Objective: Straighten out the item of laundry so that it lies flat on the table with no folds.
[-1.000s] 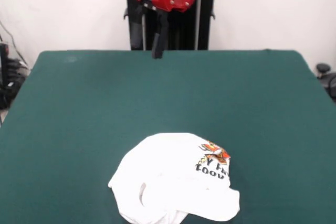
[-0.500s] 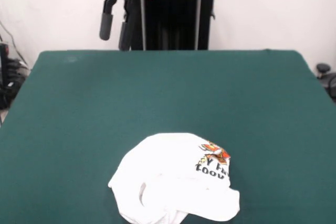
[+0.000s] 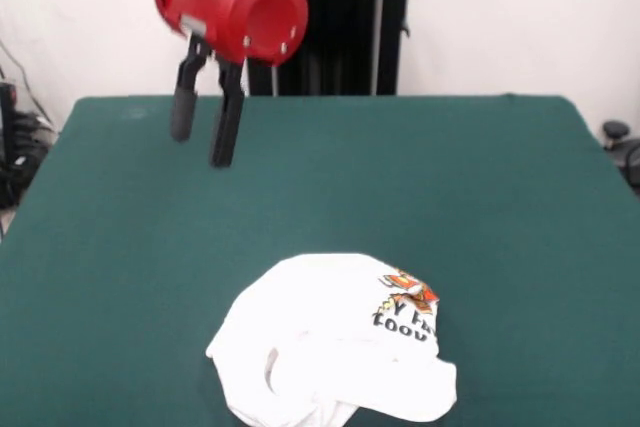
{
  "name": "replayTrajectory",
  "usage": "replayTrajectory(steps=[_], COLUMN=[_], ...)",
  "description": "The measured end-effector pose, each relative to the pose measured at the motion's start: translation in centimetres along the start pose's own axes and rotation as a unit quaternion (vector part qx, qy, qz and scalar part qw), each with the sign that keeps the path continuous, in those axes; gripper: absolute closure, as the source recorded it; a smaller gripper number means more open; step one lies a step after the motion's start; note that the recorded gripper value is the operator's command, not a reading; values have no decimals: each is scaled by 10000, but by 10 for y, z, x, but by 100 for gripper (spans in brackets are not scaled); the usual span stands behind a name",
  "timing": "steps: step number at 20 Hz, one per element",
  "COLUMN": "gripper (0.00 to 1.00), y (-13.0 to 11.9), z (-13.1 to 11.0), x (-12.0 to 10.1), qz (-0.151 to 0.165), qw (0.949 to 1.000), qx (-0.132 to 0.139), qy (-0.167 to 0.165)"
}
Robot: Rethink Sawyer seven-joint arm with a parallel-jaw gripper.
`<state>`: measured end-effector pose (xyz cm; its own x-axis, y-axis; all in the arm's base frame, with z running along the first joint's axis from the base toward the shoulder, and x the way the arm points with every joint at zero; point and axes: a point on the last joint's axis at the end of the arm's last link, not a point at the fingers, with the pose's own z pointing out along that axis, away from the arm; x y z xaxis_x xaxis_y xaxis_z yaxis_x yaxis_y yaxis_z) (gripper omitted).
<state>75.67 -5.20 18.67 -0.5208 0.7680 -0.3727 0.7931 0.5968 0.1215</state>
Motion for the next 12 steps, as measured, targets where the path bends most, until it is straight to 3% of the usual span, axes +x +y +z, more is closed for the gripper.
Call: replayTrajectory(steps=[6, 12], gripper=[0, 0], y=[26, 55], z=[49, 80], x=[6, 25], qz=[-168, -301], qw=[9998, 9994], qx=[-41, -128], qy=[-12, 129])
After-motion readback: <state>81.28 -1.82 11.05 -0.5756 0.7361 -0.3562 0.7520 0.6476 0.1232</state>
